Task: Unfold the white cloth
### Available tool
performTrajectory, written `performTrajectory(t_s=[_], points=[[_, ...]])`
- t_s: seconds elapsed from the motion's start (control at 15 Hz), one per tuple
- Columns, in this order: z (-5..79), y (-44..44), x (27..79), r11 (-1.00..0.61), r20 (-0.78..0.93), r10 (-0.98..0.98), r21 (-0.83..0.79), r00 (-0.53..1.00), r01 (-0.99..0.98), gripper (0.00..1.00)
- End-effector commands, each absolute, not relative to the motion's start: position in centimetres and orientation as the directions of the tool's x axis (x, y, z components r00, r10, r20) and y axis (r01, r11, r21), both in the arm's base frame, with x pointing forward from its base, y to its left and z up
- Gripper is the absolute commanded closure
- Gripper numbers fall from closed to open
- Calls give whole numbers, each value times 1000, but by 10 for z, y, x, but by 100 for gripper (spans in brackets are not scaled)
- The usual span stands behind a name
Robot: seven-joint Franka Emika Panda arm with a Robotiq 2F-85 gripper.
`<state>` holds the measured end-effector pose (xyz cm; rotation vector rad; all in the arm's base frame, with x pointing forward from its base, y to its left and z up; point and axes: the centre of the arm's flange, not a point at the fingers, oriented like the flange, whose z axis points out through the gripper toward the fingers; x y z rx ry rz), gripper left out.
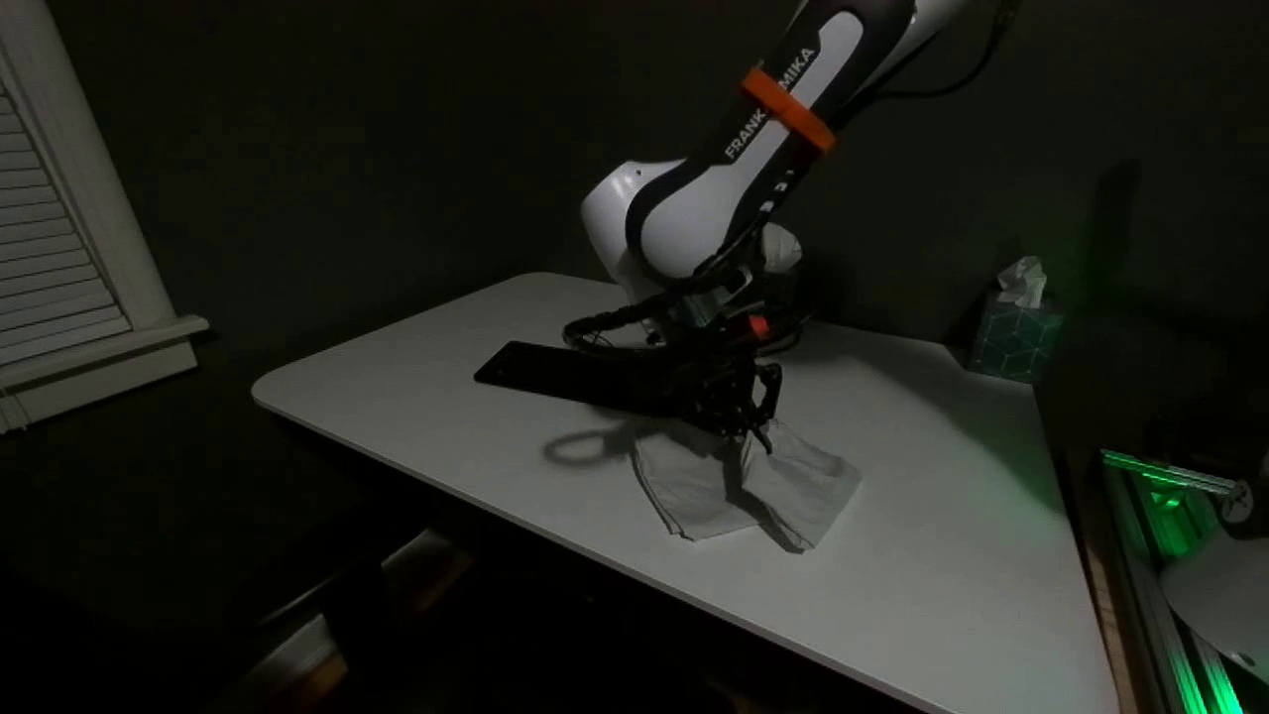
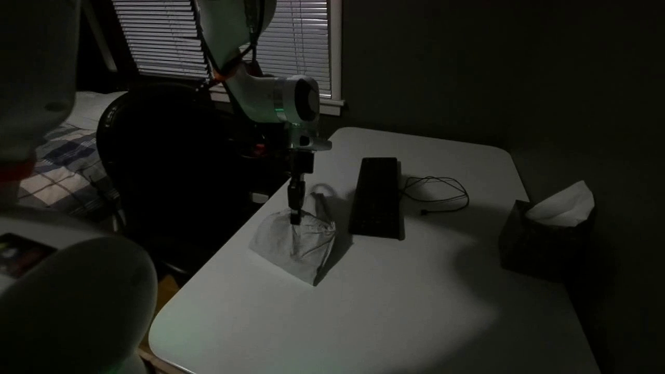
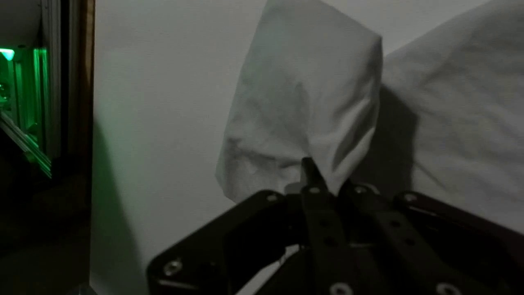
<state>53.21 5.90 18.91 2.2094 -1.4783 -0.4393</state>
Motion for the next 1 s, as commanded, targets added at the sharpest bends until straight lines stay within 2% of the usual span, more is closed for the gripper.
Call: performTrajectory(t_s=[0.0, 0.4, 0.6, 0.93], points=[[239, 99, 547, -379, 81, -874, 503, 480, -776, 98], [325, 132, 576, -491, 262, -759, 371, 596, -788, 98], [346, 123, 583, -544, 277, -718, 350, 639, -763, 98], [325, 88, 591, -542, 223, -724, 401, 653, -738, 98]])
